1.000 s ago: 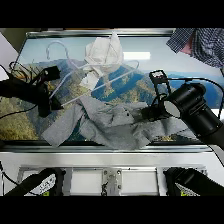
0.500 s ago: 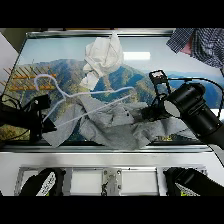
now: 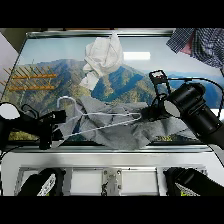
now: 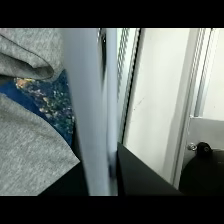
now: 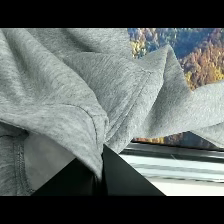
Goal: Fold the clothes and pants, and hang the long-sleeved shirts on hangers.
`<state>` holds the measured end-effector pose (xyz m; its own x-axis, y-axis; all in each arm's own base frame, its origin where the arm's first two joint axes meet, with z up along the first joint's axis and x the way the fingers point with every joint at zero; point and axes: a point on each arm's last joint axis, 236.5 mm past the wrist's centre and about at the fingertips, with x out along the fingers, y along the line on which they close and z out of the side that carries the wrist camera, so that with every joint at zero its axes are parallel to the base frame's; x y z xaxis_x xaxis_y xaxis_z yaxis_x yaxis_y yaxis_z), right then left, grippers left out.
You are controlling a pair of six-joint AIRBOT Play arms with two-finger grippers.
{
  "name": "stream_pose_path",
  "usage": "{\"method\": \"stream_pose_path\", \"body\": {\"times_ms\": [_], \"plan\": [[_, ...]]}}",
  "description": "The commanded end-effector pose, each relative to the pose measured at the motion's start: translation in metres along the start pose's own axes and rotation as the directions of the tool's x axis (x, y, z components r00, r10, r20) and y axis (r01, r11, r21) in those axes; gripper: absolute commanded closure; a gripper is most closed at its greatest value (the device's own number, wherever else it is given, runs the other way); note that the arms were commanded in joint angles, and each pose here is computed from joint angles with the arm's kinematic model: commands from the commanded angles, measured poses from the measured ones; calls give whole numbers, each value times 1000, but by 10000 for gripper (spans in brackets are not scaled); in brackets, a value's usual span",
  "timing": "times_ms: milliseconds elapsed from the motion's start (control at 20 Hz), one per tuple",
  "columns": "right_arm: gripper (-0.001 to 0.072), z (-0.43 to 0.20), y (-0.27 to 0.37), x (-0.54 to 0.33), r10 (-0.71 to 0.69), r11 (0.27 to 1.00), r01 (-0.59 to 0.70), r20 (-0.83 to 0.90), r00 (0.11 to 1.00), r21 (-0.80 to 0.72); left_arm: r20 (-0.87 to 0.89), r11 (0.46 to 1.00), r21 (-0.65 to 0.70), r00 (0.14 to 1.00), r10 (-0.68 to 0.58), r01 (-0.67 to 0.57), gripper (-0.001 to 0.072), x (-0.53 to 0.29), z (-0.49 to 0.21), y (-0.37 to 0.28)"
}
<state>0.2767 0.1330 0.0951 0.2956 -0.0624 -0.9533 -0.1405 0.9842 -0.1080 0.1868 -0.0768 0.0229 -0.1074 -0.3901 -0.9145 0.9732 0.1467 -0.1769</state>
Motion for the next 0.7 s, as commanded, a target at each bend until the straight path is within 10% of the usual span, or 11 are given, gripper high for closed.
{"method": "stream_pose_path", "body": {"times_ms": [0,650], "plan": [[685,0,0,0,0,1000,0,-1,1000,0,-18,998,49,999,-26,27,687,7,13,15],[685,0,0,0,0,1000,0,-1,1000,0,-42,989,120,996,-79,84,688,32,55,64]]}}
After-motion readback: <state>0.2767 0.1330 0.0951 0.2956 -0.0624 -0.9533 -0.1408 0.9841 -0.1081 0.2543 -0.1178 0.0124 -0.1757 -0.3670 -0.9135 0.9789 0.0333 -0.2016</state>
